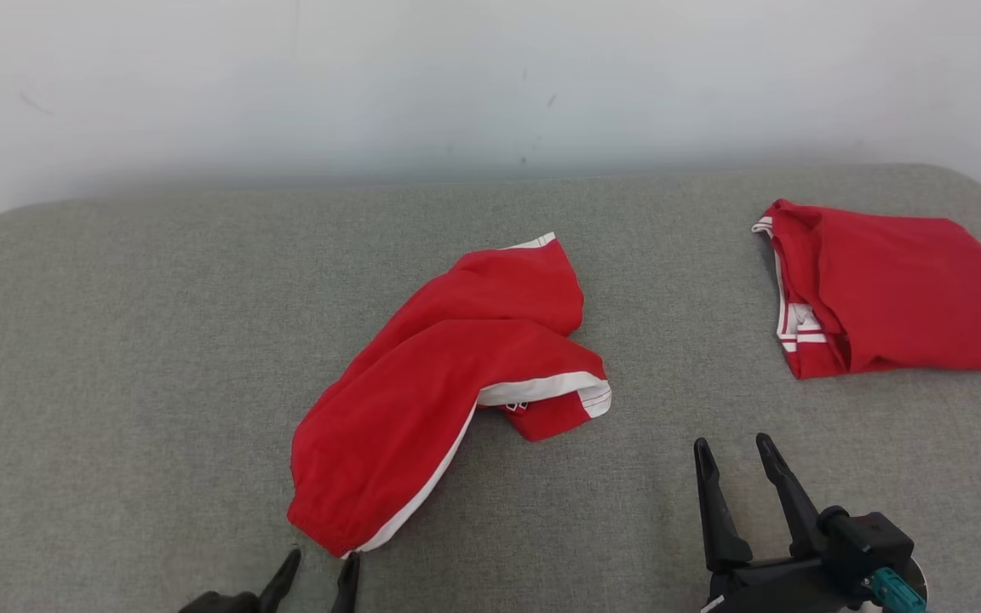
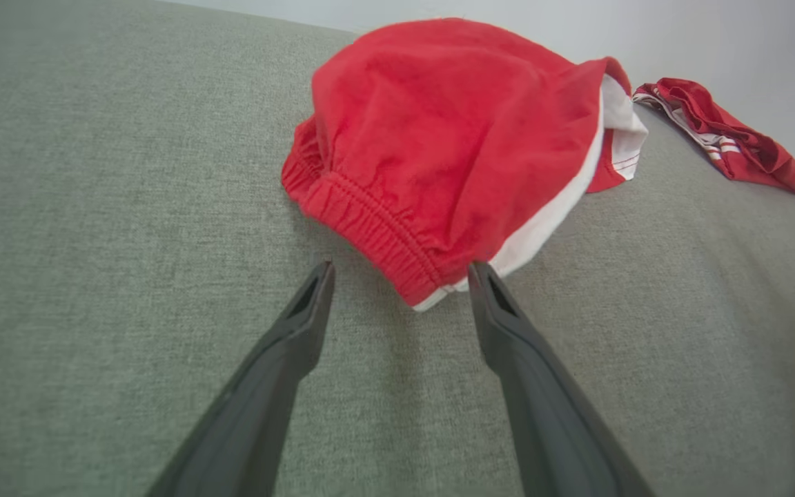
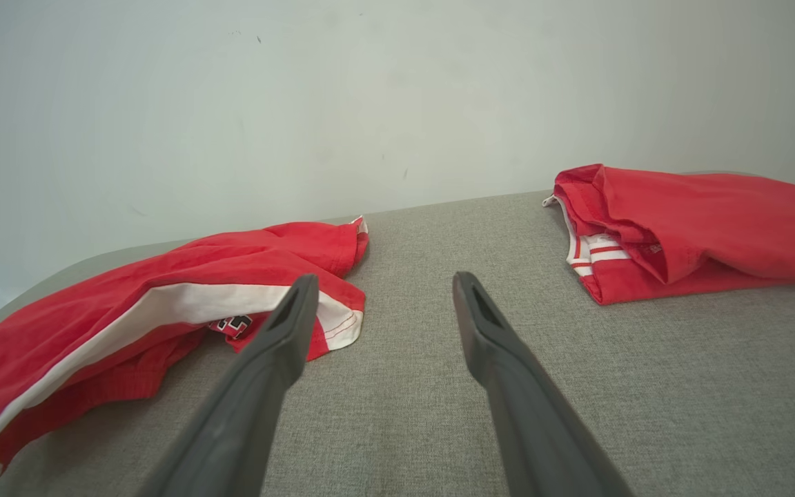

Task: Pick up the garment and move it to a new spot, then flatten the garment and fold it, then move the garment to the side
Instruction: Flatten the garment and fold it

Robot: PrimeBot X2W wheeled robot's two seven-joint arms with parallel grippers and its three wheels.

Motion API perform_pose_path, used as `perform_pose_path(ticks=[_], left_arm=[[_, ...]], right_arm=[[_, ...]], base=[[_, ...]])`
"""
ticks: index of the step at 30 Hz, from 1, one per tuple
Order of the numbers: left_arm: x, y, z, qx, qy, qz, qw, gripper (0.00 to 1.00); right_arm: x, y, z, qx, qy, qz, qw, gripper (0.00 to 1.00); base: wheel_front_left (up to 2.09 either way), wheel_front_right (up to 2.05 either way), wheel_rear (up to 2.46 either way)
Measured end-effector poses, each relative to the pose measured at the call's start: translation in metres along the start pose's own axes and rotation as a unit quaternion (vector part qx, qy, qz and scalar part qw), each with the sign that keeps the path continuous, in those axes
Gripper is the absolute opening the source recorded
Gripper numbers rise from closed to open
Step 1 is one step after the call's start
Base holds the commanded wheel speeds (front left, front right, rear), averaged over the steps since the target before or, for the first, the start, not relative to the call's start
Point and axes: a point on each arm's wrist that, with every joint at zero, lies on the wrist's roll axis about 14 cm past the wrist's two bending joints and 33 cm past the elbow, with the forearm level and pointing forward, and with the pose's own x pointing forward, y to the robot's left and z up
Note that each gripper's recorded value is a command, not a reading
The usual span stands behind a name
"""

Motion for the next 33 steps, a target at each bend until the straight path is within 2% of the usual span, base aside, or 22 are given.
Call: perform_pose_path(ticks=[13, 14, 16, 17, 24, 33], left_arm=[[0.004, -0.010, -0.018, -0.012, 0.021, -0.018, 1.000, 1.00], [0.007, -0.011, -0.016, -0.011, 0.018, -0.020, 1.000, 0.76], [0.012, -0.012, -0.014, -0.014, 0.013, -0.024, 1.000, 0.13], [0.013, -0.012, -0.014, -0.013, 0.013, -0.024, 1.000, 0.00], [0.016, 0.000, -0.004, -0.012, -0.008, -0.013, 1.000, 0.00], [-0.005, 0.050, 0.024, 0.040, -0.020, 0.028, 0.999, 0.00]], right_arm=[[-0.002, -0.004, -0.004, 0.000, 0.007, -0.007, 1.000, 1.00], [-0.002, -0.005, -0.005, 0.000, 0.008, -0.008, 1.000, 1.00], [-0.003, -0.006, -0.005, -0.001, 0.009, -0.010, 1.000, 1.00], [-0.003, -0.007, -0.006, -0.001, 0.010, -0.012, 1.000, 1.00], [-0.002, -0.007, -0.006, 0.000, 0.010, -0.011, 1.000, 1.00], [0.004, 0.005, -0.007, 0.003, 0.010, 0.009, 1.000, 1.00]], base=[[0.00, 0.00, 0.00], [0.00, 0.00, 0.00], [0.00, 0.00, 0.00], [0.00, 0.00, 0.00], [0.00, 0.00, 0.00], [0.00, 0.00, 0.00]])
